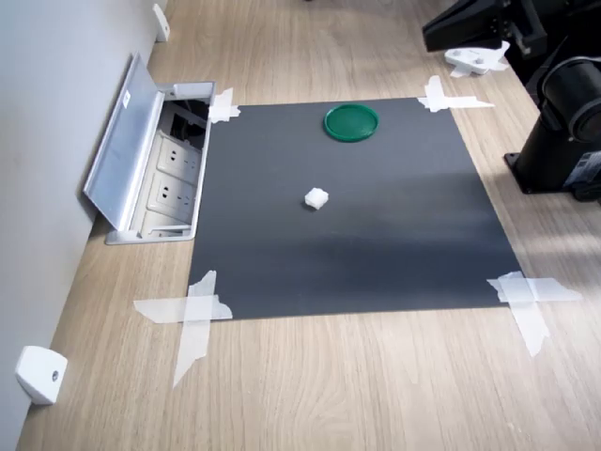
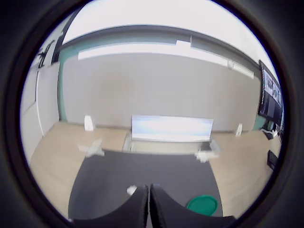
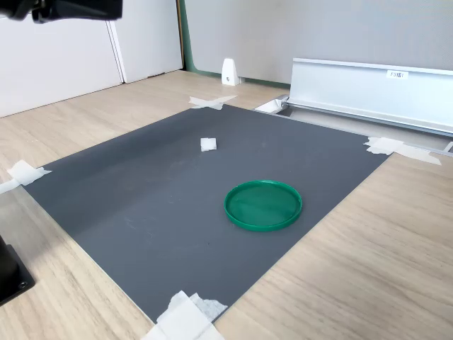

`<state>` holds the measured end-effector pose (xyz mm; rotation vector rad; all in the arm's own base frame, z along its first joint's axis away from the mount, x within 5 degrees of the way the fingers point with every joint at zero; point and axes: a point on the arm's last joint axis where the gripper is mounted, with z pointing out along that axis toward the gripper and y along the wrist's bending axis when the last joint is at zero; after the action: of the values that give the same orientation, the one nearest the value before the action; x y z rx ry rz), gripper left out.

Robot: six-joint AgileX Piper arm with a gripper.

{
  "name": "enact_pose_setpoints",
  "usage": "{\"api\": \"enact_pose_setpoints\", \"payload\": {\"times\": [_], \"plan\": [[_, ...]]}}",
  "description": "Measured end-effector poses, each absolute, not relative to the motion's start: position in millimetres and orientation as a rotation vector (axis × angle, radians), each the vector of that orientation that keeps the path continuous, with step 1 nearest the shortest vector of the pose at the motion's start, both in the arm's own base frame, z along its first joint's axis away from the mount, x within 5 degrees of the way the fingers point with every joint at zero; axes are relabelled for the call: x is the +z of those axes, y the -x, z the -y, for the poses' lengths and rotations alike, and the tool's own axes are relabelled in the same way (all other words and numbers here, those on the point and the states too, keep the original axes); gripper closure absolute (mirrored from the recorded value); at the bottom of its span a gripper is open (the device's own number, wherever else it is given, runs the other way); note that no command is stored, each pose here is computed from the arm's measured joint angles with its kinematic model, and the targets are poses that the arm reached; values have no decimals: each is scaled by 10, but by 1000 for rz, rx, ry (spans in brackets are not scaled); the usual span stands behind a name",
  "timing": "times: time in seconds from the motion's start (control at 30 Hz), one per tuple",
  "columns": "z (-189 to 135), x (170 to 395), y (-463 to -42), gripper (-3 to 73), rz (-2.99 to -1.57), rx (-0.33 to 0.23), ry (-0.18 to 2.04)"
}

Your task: Grasp a white terminal and put it on the green lid.

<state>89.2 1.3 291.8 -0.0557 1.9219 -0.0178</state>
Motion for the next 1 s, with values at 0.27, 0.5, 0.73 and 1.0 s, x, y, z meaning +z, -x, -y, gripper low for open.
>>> {"api": "enact_pose_setpoints", "payload": {"times": [0.27,0.5,0.73,1.0], "plan": [[-13,3063,-1370,703,-2253,-14,81],[20,2935,-1820,704,-2495,-62,124],[54,2723,-2155,704,-2687,-134,293],[5,2745,-2440,681,-2729,-78,462]]}}
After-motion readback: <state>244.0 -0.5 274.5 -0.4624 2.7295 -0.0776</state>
